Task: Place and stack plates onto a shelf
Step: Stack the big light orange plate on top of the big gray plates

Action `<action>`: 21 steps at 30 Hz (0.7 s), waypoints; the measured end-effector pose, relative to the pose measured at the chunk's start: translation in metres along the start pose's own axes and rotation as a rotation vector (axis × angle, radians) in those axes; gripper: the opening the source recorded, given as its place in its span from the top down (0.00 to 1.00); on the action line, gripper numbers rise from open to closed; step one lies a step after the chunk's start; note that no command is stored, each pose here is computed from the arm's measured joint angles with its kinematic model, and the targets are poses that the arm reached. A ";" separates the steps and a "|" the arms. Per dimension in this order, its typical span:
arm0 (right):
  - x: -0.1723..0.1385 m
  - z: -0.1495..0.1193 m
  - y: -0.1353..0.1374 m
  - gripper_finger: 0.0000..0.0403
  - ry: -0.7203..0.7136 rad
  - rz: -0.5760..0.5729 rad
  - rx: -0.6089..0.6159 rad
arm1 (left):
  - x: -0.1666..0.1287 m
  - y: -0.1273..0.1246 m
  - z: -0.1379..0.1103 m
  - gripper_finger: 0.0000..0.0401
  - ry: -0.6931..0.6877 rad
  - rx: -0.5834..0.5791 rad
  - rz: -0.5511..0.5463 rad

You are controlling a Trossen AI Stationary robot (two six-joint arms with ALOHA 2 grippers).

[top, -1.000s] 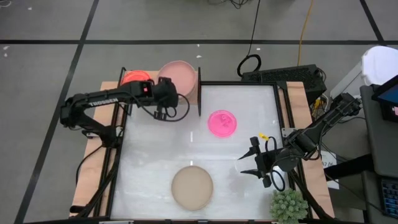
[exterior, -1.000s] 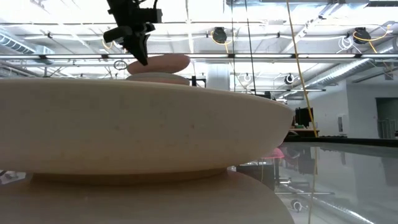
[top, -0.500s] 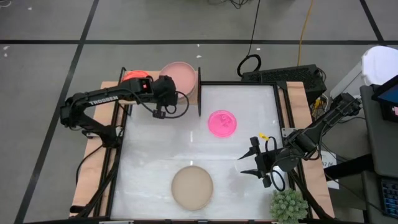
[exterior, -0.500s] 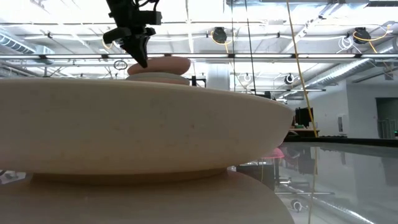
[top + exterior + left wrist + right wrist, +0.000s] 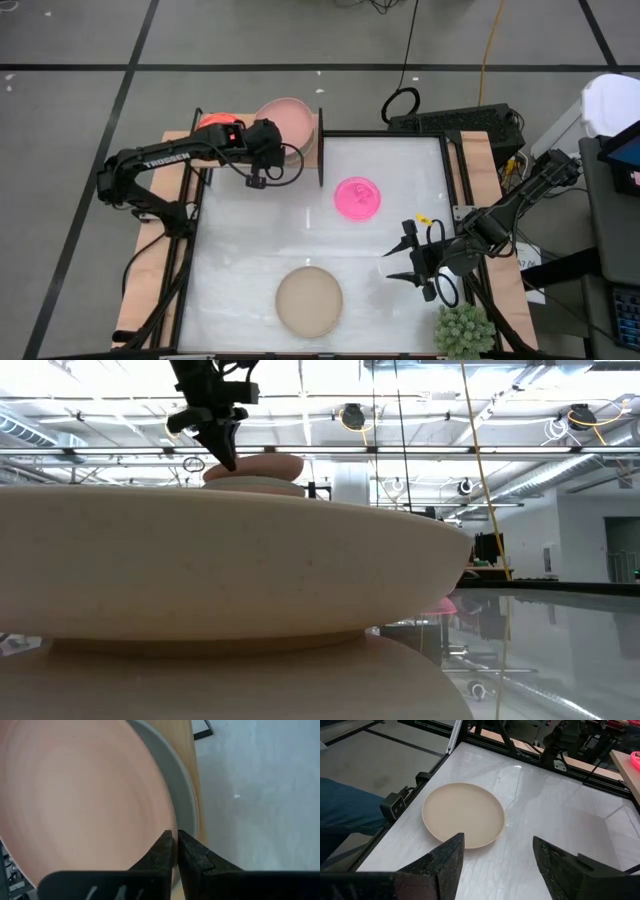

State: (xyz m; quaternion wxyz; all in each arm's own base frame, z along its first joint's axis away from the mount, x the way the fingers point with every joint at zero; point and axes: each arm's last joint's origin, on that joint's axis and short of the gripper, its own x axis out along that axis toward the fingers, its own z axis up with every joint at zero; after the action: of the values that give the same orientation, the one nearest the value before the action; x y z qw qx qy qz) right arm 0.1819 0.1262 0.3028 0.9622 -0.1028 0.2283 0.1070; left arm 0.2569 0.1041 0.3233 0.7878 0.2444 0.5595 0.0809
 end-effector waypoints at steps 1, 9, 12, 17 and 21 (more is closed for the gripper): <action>0.000 0.000 0.000 0.46 0.000 0.000 0.000 | 0.002 -0.001 0.000 0.94 0.000 0.000 0.000; 0.000 0.000 0.000 0.46 0.000 0.000 0.000 | 0.013 -0.005 -0.001 0.88 -0.010 -0.002 0.012; 0.000 0.000 0.000 0.46 0.000 0.000 0.000 | 0.013 -0.005 -0.001 0.88 -0.010 -0.014 0.016; 0.000 0.000 0.000 0.46 0.000 0.000 0.000 | 0.013 -0.005 -0.002 0.81 0.000 -0.044 0.015; 0.000 0.000 0.000 0.46 0.000 -0.001 0.000 | 0.013 -0.004 -0.001 0.66 -0.002 -0.086 0.033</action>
State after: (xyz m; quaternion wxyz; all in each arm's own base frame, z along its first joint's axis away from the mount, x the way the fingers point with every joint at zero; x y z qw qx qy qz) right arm 0.1819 0.1262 0.3024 0.9622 -0.1030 0.2283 0.1066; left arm 0.2603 0.1056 0.3104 0.7967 0.2197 0.5505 0.1178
